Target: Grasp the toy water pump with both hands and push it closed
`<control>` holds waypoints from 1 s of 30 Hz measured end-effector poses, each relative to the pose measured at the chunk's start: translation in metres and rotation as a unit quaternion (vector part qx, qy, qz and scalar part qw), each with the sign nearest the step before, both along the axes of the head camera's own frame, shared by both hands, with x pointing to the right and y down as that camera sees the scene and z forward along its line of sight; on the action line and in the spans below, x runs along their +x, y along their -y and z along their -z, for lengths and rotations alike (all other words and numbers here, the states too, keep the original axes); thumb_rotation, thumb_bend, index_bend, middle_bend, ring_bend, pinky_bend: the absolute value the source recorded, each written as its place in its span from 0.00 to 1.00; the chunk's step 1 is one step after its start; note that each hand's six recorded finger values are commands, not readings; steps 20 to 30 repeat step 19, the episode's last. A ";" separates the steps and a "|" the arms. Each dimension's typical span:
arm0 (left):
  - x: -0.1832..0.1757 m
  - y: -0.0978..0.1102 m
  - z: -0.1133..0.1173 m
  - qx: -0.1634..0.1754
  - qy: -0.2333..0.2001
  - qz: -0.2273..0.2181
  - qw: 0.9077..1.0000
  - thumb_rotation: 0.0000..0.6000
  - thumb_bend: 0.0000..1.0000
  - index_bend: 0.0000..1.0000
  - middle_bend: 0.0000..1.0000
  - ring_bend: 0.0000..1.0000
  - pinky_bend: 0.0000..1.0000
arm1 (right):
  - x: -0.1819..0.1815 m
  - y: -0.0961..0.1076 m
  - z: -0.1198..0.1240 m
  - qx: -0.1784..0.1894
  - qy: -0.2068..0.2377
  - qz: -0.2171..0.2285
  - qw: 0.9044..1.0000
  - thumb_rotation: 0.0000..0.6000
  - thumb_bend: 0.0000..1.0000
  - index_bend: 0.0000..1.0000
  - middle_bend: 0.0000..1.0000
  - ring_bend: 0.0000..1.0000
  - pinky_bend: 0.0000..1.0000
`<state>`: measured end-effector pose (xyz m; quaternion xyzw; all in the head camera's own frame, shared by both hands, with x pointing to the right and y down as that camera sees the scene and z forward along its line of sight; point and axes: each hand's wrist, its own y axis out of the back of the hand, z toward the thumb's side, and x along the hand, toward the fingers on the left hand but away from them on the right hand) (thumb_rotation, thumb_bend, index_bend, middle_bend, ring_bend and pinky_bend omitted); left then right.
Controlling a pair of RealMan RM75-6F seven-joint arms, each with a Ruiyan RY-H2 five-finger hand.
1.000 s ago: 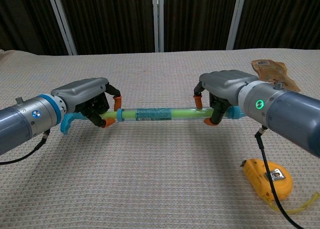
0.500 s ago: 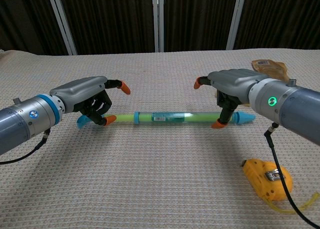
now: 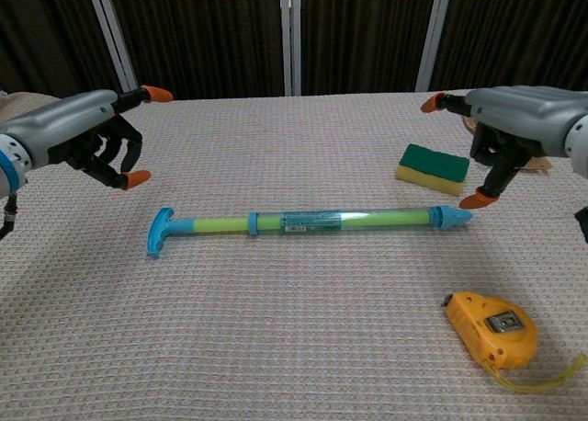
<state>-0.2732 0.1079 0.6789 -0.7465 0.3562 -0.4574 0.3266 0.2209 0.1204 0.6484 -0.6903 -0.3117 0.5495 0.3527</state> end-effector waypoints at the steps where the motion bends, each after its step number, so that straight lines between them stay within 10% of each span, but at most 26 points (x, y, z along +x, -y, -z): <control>1: -0.010 0.001 0.007 0.010 0.001 0.009 1.000 1.00 0.33 0.00 0.38 0.47 0.57 | 0.007 0.000 0.006 0.009 0.005 -0.001 1.000 1.00 0.00 0.00 0.74 0.87 0.88; 5: -0.050 -0.001 0.034 0.044 0.016 0.050 0.998 1.00 0.05 0.00 0.01 0.03 0.05 | 0.035 -0.001 0.028 0.051 0.024 0.001 0.998 1.00 0.00 0.00 0.42 0.54 0.52; 10: -0.085 -0.022 0.070 0.052 0.038 0.089 0.994 1.00 0.00 0.00 0.00 0.00 0.00 | 0.074 -0.015 0.058 0.113 0.048 0.016 0.992 1.00 0.00 0.00 0.03 0.05 0.04; 19: -0.128 -0.085 0.120 0.064 0.078 0.135 0.986 1.00 0.00 0.00 0.00 0.00 0.00 | 0.142 -0.068 0.092 0.160 0.023 -0.028 0.986 1.00 0.00 0.00 0.00 0.00 0.00; 30: -0.128 -0.085 0.120 0.064 0.078 0.135 0.986 1.00 0.00 0.00 0.00 0.00 0.00 | 0.142 -0.068 0.092 0.160 0.023 -0.028 0.986 1.00 0.00 0.00 0.00 0.00 0.00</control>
